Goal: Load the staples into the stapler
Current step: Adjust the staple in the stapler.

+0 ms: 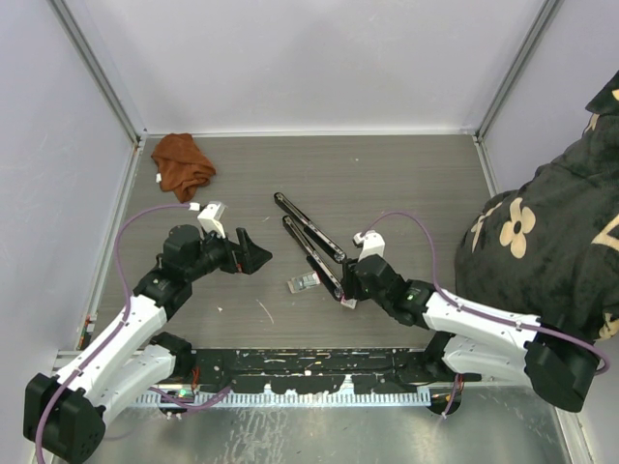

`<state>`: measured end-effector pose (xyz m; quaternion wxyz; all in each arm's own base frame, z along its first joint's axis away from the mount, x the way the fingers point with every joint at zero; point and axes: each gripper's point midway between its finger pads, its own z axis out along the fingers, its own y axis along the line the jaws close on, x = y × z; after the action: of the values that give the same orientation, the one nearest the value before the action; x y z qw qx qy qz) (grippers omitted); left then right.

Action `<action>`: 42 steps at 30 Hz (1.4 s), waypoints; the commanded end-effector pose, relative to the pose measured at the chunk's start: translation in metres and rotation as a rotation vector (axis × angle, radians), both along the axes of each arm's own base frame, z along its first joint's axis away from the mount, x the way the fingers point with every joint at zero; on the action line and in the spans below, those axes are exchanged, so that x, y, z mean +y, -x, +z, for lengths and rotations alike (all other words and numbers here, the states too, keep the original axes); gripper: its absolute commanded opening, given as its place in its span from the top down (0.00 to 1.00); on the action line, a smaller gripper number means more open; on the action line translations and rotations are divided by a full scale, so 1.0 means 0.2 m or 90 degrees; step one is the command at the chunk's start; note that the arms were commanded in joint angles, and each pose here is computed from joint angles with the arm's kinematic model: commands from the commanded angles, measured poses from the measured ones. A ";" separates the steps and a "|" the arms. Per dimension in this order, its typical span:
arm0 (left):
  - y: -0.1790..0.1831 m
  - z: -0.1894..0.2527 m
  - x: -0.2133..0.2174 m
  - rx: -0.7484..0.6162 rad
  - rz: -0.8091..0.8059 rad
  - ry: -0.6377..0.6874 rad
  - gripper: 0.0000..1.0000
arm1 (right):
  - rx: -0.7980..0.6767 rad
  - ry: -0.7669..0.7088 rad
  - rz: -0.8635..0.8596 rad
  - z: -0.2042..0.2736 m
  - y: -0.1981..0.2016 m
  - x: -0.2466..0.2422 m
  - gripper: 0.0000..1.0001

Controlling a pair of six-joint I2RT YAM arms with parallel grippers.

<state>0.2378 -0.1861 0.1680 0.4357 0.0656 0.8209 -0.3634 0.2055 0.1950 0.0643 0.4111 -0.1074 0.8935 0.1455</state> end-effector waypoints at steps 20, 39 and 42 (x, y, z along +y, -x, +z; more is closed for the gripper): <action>-0.02 0.09 -0.02 -0.038 -0.013 0.010 0.02 | -0.017 -0.019 0.003 0.02 -0.12 0.10 0.44; -0.04 0.10 0.02 -0.016 0.025 0.000 0.02 | -0.060 -0.041 0.010 0.35 -0.19 0.14 0.41; -0.03 0.07 0.02 0.015 0.042 0.014 0.01 | -0.054 -0.038 0.009 0.37 -0.19 0.15 0.41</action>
<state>0.2378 -0.1826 0.1634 0.4256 0.0534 0.8316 -0.3527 0.2374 0.2241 0.1151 0.4365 -0.1119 0.8764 0.1697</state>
